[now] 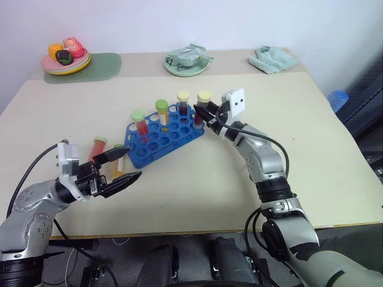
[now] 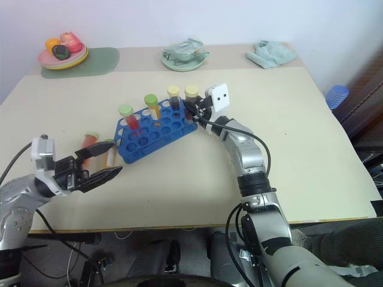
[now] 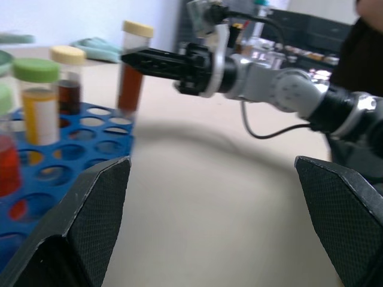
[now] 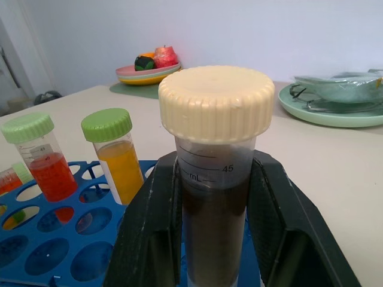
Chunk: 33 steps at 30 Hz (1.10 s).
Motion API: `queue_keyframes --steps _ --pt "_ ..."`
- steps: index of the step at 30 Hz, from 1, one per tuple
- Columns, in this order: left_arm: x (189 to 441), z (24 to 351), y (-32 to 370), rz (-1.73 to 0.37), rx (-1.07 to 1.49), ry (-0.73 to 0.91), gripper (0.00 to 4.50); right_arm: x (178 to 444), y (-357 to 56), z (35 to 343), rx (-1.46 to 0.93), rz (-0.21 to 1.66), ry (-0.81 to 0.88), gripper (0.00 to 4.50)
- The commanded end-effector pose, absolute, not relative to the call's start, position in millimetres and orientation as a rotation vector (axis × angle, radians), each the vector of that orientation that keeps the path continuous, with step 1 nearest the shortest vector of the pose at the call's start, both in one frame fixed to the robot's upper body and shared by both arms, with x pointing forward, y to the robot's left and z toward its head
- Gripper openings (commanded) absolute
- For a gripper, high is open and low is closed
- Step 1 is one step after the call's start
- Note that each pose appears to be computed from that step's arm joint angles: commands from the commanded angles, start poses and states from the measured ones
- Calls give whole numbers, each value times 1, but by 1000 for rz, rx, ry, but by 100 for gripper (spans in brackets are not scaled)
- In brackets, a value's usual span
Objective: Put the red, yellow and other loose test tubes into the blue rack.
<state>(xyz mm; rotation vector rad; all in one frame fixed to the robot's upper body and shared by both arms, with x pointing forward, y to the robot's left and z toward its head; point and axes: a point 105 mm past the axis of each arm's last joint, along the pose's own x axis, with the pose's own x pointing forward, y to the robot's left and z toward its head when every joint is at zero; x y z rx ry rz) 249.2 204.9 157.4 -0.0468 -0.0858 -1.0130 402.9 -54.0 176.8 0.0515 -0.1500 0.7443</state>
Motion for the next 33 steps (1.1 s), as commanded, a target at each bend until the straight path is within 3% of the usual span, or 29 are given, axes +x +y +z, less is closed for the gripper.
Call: queue_keyframes --steps 1,22,33 --pt "252 162 206 -991 -10 -117 450 402 -43 171 51 769 -126 111" --pt "251 162 206 -990 -15 -117 450 396 -24 166 49 810 -128 111" --pt "252 161 205 -993 -16 -116 450 405 -45 155 33 746 -95 111"
